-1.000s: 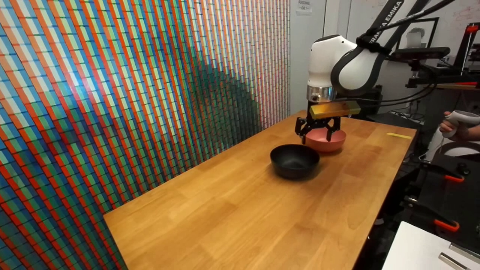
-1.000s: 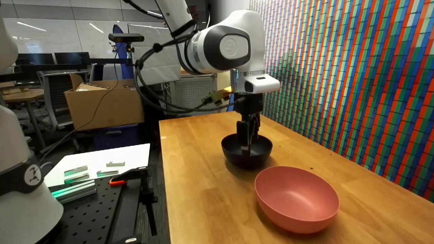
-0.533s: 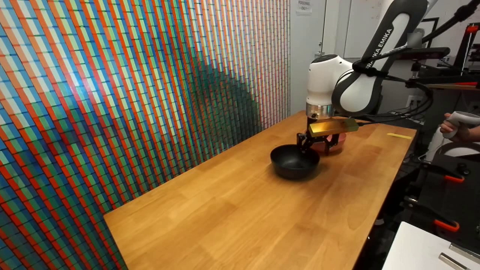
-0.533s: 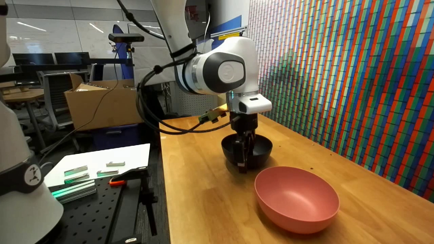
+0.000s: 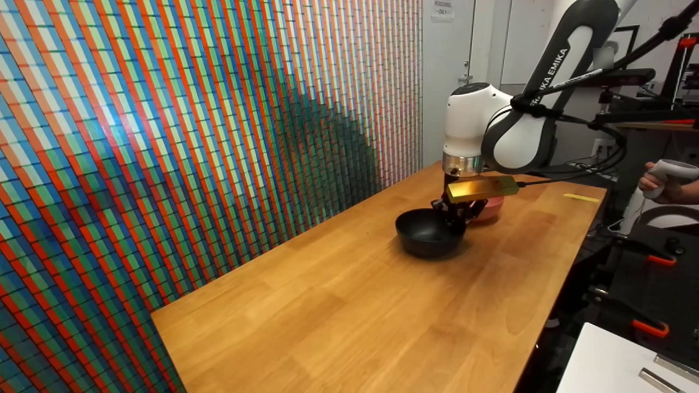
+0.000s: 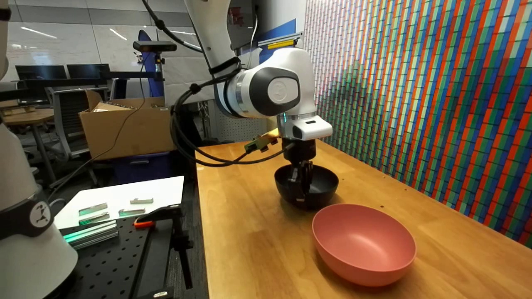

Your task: Put the black bowl on top of the pink bowl

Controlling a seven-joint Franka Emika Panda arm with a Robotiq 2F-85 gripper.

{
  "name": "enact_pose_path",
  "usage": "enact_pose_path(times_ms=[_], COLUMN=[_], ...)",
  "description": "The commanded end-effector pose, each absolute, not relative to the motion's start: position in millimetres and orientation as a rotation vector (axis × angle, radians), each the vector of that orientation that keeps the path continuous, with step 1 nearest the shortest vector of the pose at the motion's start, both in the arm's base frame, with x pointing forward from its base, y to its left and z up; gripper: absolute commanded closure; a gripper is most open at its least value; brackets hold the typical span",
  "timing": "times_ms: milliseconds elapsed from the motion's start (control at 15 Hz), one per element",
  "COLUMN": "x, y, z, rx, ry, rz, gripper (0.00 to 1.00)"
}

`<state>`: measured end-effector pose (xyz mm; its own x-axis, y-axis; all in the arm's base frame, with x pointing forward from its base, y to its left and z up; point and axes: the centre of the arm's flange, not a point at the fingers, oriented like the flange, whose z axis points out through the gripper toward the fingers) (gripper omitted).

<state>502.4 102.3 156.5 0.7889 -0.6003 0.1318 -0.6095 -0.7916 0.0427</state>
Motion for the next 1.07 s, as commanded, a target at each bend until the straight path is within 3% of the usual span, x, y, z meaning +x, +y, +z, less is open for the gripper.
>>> enact_pose_path(times_ms=[0,133,1000], x=[510,514,540], y=[105,105,28], z=[157,165,260], rx=[2.886,2.893,2.845], ry=[-1.001,-1.003,-1.250], rz=[0.214,0.227,0.437], gripper=[0.96,0.93,0.94])
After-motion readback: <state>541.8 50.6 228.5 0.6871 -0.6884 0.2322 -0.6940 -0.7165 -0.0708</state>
